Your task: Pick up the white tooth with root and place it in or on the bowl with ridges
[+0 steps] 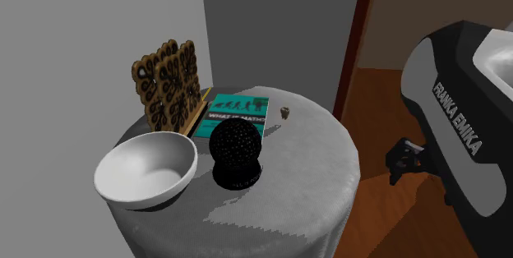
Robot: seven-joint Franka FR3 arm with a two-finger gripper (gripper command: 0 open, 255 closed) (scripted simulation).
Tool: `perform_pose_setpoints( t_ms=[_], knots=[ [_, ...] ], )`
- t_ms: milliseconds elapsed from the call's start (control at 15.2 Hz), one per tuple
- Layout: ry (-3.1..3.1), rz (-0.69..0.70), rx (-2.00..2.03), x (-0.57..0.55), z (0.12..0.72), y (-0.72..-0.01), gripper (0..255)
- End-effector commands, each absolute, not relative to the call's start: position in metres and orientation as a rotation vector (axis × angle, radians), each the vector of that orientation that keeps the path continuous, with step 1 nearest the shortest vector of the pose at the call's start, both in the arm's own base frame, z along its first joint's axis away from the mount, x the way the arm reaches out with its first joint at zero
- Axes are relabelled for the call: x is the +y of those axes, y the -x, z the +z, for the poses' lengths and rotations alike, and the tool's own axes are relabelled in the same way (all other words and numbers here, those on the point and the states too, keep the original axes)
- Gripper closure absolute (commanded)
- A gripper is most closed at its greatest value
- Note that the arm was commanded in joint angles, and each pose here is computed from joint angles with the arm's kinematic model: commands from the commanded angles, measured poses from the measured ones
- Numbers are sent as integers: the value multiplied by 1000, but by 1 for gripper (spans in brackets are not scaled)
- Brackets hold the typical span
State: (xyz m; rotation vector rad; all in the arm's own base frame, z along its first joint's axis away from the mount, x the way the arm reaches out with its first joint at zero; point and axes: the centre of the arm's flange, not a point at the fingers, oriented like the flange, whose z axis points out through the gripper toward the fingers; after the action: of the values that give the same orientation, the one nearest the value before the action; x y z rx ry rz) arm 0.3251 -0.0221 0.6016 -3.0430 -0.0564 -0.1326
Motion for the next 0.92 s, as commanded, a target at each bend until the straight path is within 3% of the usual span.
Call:
perform_pose_setpoints(
  t_ms=[0,858],
  knots=[
    [3043,-133,-56,-22,602,-325,0],
    [3064,-124,3,130,599,-410,0]
  ],
)
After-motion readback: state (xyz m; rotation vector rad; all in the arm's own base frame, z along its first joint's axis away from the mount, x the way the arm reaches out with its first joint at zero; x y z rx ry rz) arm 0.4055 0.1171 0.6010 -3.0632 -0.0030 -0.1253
